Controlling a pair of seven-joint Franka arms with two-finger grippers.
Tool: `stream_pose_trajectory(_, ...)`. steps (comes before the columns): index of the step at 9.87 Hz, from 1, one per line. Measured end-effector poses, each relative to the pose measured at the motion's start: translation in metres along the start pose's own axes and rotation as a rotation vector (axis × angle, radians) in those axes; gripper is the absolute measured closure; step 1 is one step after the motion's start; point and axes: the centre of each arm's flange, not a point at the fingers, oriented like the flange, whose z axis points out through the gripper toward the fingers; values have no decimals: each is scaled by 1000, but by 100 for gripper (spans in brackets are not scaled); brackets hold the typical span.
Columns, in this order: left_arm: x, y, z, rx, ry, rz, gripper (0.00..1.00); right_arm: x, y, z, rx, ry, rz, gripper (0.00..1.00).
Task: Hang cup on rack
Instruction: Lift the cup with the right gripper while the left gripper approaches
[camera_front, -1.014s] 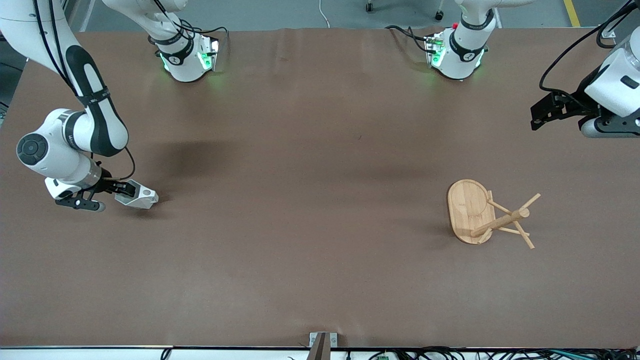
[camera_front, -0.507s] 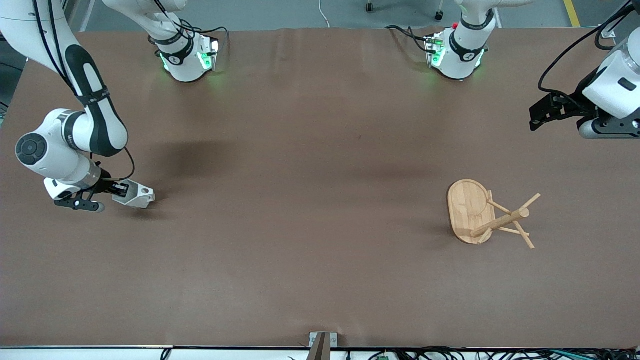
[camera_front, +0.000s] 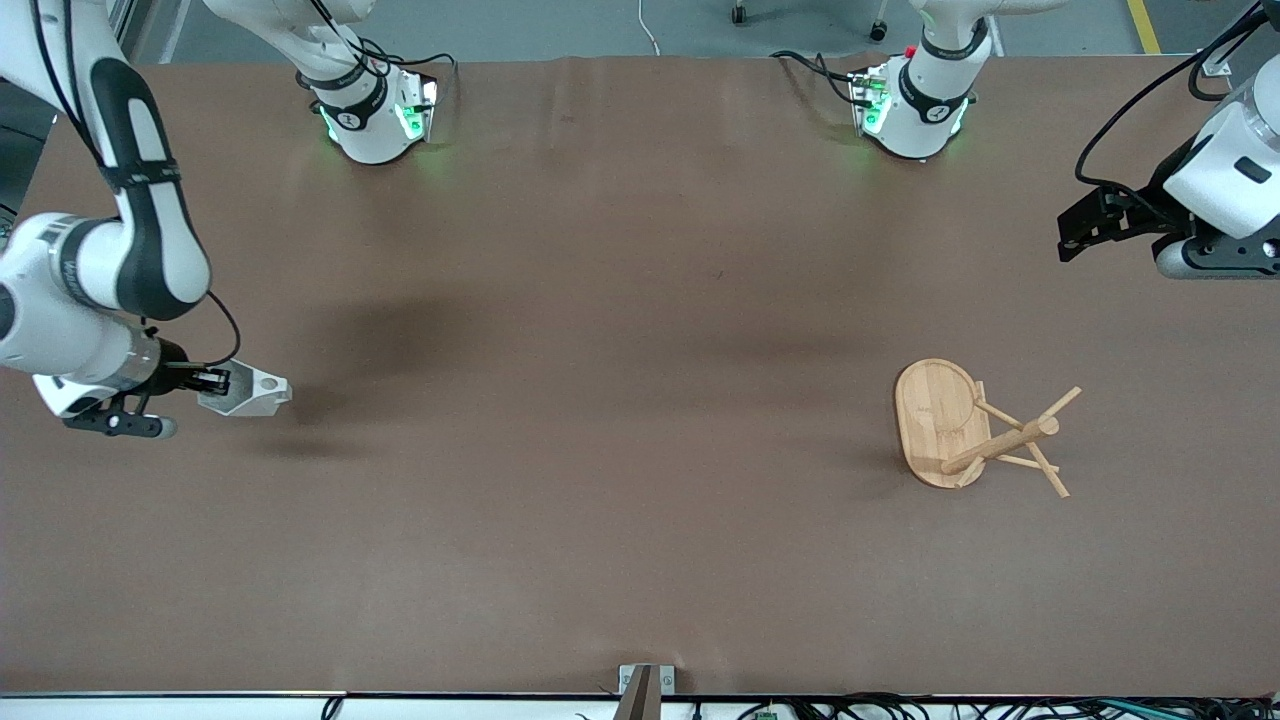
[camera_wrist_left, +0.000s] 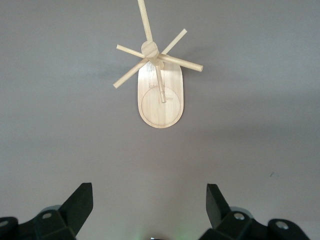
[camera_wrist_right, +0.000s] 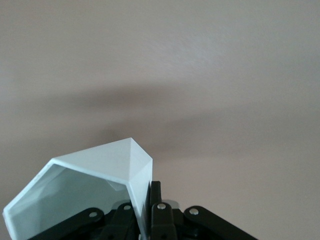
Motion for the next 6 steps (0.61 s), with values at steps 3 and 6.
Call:
stream_pose_trajectory(3, -2, 39, -4, -39, 12, 65, 0, 1, -77, -59, 193, -56, 20, 93)
stream_pose_trajectory(6, -16, 109, -16, -195, 9, 180, 0, -17, -163, -55, 487, -168, 3, 93)
